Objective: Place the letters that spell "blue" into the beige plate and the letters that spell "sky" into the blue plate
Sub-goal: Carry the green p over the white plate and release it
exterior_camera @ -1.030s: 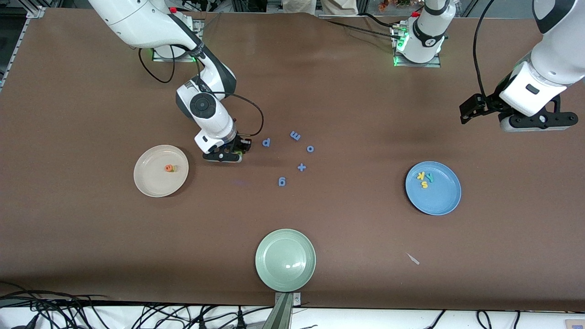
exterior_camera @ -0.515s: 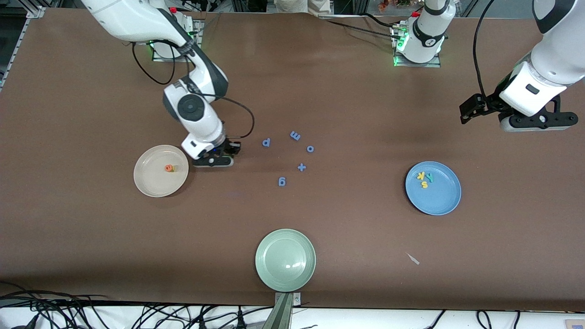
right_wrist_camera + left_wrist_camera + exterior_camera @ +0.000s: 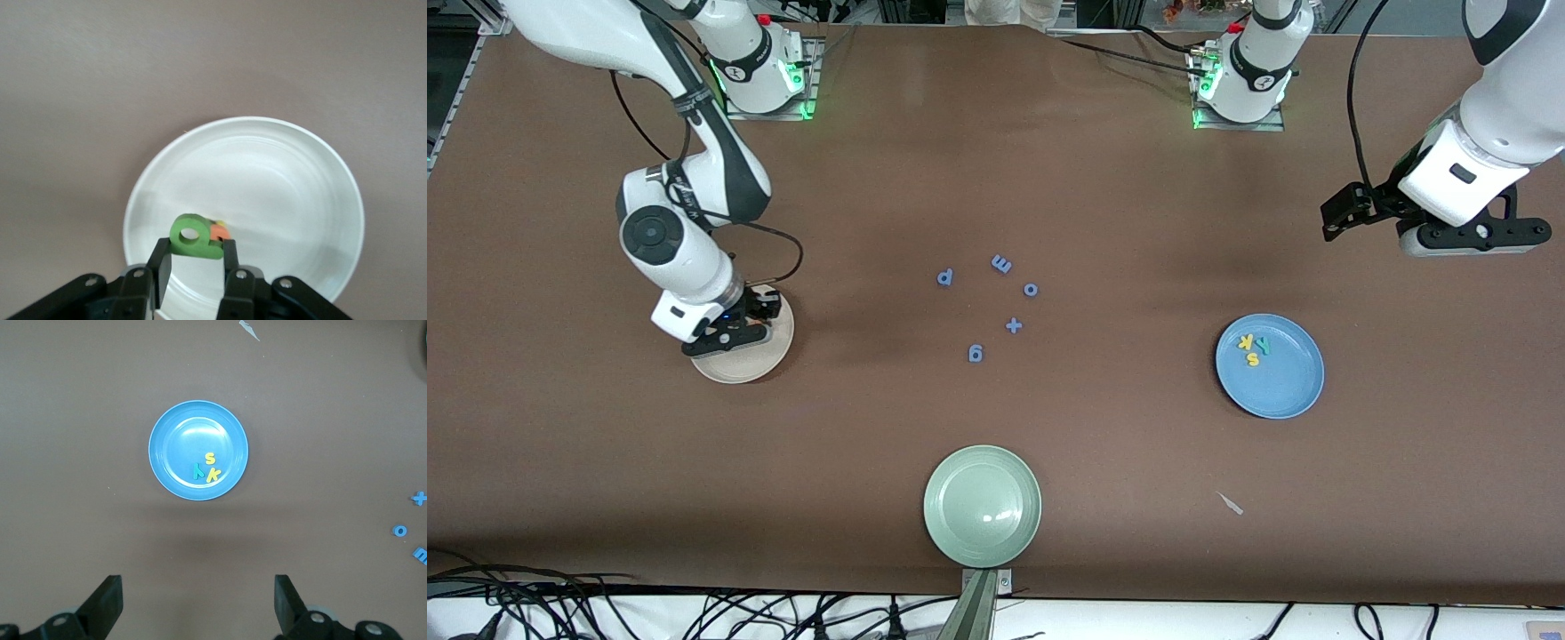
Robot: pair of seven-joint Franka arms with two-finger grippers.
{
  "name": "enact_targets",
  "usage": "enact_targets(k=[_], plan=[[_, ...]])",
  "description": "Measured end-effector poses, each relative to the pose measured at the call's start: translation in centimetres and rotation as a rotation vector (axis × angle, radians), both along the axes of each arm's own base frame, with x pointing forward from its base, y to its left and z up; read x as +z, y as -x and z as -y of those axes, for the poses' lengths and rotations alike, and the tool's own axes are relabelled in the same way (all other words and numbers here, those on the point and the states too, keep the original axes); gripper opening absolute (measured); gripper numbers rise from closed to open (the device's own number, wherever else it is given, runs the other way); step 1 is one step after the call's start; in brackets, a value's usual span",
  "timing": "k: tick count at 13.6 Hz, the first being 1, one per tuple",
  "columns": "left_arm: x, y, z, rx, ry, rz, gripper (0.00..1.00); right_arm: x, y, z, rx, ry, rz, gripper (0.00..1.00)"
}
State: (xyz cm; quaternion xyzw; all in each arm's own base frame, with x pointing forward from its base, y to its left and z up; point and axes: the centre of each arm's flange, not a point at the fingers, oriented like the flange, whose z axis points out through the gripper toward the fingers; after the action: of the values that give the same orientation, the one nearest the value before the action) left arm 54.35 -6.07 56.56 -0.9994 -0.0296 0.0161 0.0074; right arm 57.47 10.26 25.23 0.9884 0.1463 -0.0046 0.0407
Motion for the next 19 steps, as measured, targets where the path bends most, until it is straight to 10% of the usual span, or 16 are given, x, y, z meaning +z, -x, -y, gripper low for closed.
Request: enact_targets(k=[19], plan=[[-0.7,0.2,0.1,-0.003,-0.004,-0.039,1.00,-4.3,1.8,2.4,0.025,-0.026,0.011,0.35]])
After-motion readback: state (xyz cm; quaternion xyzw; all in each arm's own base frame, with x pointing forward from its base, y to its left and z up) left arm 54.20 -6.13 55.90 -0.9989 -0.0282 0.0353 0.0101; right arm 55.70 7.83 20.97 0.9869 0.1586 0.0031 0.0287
